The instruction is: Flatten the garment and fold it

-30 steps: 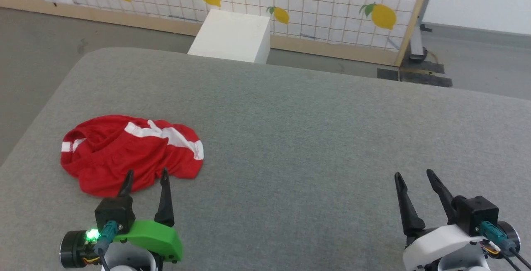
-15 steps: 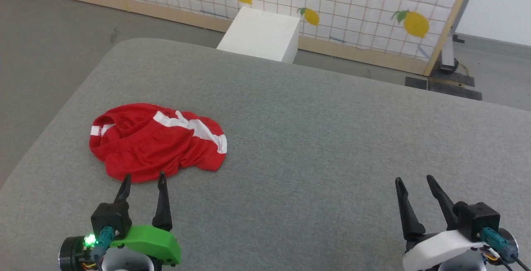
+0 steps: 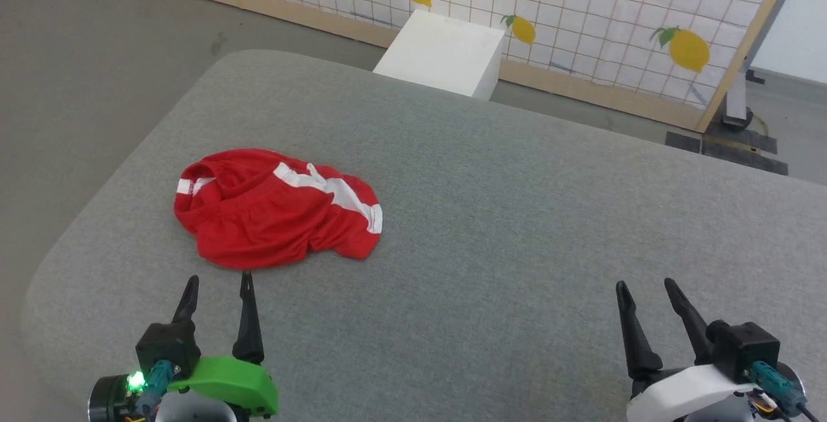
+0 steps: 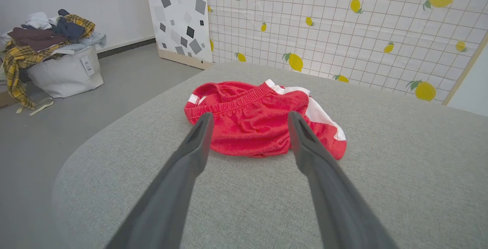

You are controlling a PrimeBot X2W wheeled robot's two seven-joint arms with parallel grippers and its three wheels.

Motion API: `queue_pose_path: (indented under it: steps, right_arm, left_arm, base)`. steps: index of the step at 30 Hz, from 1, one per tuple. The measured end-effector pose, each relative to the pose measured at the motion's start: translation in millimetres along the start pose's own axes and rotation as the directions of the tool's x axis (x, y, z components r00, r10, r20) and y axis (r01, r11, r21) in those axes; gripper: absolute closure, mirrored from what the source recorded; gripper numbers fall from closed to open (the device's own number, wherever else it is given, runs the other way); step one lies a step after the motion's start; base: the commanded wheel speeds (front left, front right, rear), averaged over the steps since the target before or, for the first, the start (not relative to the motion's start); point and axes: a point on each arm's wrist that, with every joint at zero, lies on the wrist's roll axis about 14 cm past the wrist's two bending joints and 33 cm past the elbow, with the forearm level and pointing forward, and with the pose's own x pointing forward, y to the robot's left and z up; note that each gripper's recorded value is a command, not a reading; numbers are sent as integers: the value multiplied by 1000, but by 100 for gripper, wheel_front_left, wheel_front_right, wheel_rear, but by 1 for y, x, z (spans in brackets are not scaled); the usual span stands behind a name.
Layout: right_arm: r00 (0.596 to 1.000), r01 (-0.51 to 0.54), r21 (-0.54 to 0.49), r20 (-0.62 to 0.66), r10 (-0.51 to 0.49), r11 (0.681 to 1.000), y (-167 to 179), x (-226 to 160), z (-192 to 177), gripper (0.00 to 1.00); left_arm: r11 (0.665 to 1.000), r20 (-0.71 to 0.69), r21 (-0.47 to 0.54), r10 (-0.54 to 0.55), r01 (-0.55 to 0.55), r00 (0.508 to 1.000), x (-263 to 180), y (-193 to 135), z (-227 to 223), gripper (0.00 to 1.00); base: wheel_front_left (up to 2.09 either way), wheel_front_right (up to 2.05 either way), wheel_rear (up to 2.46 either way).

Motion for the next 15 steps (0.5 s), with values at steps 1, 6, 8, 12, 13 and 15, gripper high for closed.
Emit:
queue_pose_path:
  steps: [1,6,8,12,13,15]
  right_arm:
    - [1000,-3,4,0,3,1000,1,1,0,0]
    - [1000,-18,9,-2,18,1000,6,3,-3,0]
    - [1000,-24,14,-1,24,1000,8,4,-3,0]
    - [999,-40,15,1,40,999,13,7,-4,0]
    - [999,-44,13,1,44,999,14,7,-4,0]
    - [999,-51,13,2,51,999,16,8,-4,0]
  left_arm:
    - [1000,-1,0,5,-5,1000,-1,2,0,0]
    - [1000,3,-1,29,-29,1000,-6,10,-1,0]
    - [999,5,-1,38,-38,999,-8,13,-1,0]
    - [998,3,-8,59,-59,998,-14,19,-3,0]
    - [998,4,-7,63,-63,998,-15,21,-3,0]
    - [997,5,-8,72,-71,997,-16,23,-3,0]
  base:
    - [0,0,0]
    - [0,0,0]
    - [0,0,0]
    - [0,0,0]
    - [0,0,0]
    - [0,0,0]
